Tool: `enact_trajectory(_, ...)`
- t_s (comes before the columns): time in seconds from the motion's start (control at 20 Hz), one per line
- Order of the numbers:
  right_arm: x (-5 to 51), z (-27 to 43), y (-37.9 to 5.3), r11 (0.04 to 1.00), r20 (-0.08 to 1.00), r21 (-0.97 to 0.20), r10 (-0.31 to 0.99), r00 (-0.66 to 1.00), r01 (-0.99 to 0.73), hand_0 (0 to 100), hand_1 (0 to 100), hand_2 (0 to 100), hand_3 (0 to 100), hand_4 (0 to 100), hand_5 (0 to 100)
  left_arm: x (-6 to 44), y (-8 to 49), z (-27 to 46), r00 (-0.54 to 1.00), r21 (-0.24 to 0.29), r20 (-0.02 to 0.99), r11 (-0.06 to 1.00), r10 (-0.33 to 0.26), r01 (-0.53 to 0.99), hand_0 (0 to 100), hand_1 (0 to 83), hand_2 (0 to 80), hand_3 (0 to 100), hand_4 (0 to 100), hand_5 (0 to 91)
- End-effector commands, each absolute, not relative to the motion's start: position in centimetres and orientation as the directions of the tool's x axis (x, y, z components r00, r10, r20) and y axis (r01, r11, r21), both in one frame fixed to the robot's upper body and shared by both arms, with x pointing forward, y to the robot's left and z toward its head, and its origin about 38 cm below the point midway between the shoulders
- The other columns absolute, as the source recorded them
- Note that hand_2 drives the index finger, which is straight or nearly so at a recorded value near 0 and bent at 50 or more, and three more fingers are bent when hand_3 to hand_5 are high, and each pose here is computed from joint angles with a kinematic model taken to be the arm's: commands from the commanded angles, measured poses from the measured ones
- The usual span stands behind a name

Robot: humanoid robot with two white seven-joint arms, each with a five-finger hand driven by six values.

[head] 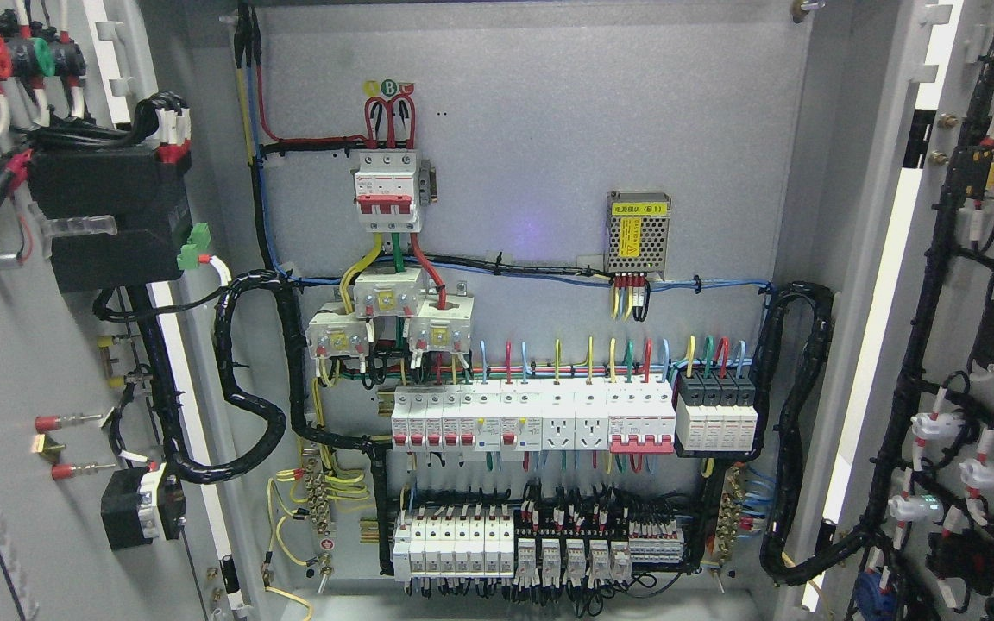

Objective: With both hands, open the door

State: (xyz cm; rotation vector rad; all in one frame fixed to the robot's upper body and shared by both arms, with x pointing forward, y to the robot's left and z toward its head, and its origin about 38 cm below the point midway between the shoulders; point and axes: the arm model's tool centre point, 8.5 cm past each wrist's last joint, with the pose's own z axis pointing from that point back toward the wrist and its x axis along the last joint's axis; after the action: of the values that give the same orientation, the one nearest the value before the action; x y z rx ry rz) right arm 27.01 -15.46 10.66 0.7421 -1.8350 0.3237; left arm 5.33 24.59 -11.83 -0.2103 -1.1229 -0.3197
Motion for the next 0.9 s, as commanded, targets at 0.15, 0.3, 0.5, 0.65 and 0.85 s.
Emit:
enact_trajectory(0.15,23.0,13.3,-22.8,0.823,0.896,-0.075,-0.192,-0.399,-0.563,11,0,0,0,0,0,11.3,23.6,-4.5,0.113,0.019,0.992,0.93,-0.065,0.368,0,0.0,0.0,0,3,0.0)
enact_trajectory(0.3,22.3,13.7,-24.8,0.849,0.879,-0.113,-0.156,-0.45,-0.515,11,0,0,0,0,0,11.9,22.8,-3.1,0.037,0.025,0.998,0.925,-0.043,0.379,0,0.0,0.0,0,3,0.0)
enact_trajectory(0.5,22.3,15.4,-27.5,0.877,0.837,-0.181,-0.101,-0.538,-0.446,11,0,0,0,0,0,13.4,21.4,-1.6,-0.031,0.022,0.999,0.919,-0.011,0.393,0,0.0,0.0,0,3,0.0)
enact_trajectory(0.65,22.6,16.9,-28.9,0.889,0.807,-0.221,-0.064,-0.587,-0.4,11,0,0,0,0,0,14.2,21.0,0.0,-0.109,0.04,0.994,0.915,0.004,0.401,0,0.0,0.0,0,3,0.0)
enact_trajectory(0.85,22.4,18.3,-29.2,0.888,0.768,-0.249,-0.062,-0.637,-0.387,11,0,0,0,0,0,15.9,20.7,2.2,-0.216,0.071,0.976,0.912,0.019,0.403,0,0.0,0.0,0,3,0.0)
